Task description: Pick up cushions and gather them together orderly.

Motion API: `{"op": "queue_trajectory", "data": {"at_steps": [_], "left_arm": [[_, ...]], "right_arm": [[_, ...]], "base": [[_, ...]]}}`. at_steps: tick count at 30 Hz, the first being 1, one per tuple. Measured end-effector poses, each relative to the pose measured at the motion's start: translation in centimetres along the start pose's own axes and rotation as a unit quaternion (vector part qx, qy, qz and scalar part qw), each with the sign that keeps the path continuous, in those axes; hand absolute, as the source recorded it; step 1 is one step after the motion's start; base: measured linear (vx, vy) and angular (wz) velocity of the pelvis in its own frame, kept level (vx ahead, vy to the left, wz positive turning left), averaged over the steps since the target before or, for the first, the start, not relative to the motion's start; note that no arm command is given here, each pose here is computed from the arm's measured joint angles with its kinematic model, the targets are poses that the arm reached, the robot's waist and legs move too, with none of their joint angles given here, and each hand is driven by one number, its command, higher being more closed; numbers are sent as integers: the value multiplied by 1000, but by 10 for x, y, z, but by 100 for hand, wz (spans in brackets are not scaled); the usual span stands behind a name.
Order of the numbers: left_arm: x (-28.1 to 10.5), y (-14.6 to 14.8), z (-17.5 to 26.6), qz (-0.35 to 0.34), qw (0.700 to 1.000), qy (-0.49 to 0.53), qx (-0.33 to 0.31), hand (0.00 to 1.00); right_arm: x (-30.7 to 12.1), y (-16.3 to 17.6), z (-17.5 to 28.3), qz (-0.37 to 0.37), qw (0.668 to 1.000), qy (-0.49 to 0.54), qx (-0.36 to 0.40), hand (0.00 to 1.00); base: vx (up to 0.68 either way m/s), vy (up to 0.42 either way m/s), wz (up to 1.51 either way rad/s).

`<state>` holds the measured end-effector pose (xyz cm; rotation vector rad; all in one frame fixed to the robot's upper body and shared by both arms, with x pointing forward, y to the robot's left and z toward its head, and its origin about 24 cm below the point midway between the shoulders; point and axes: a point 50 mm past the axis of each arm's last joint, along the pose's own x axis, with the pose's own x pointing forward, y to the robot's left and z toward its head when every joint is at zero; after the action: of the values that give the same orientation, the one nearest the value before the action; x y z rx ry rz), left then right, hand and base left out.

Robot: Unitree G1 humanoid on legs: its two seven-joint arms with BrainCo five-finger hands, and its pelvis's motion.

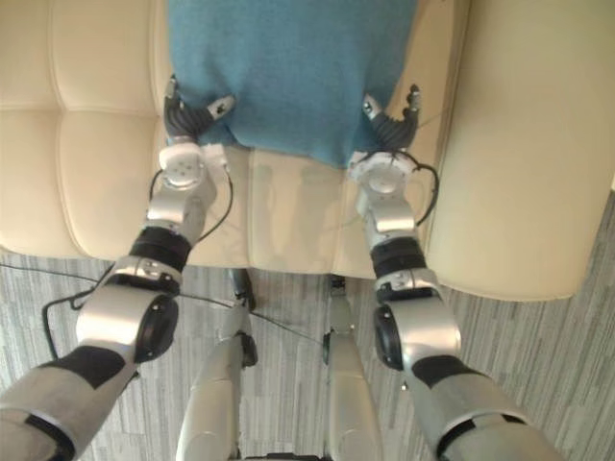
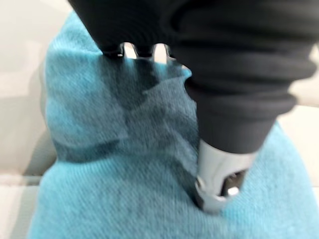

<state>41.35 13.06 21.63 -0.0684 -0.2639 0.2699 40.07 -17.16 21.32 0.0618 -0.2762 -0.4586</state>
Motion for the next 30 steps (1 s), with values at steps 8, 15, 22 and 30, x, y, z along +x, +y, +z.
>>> {"op": "queue_trajectory", "data": {"at_steps": [8,15,22,30], "left_arm": [[-13,32,-17,-21,1000,-19,14,0],[-68,73,-62,-17,999,-9,-29,0],[-180,111,-171,36,976,209,-44,0],[-306,154,-258,83,873,480,26,0]], "right_arm": [[-21,-44,-27,1,1000,-19,-24,0],[-72,-103,-65,4,995,-13,-97,0],[-158,-135,-139,15,982,146,-121,0],[-255,-153,-225,46,911,379,-154,0]], "base": [[-30,-25,0],[-18,-34,8],[31,-30,0],[66,14,11]]}}
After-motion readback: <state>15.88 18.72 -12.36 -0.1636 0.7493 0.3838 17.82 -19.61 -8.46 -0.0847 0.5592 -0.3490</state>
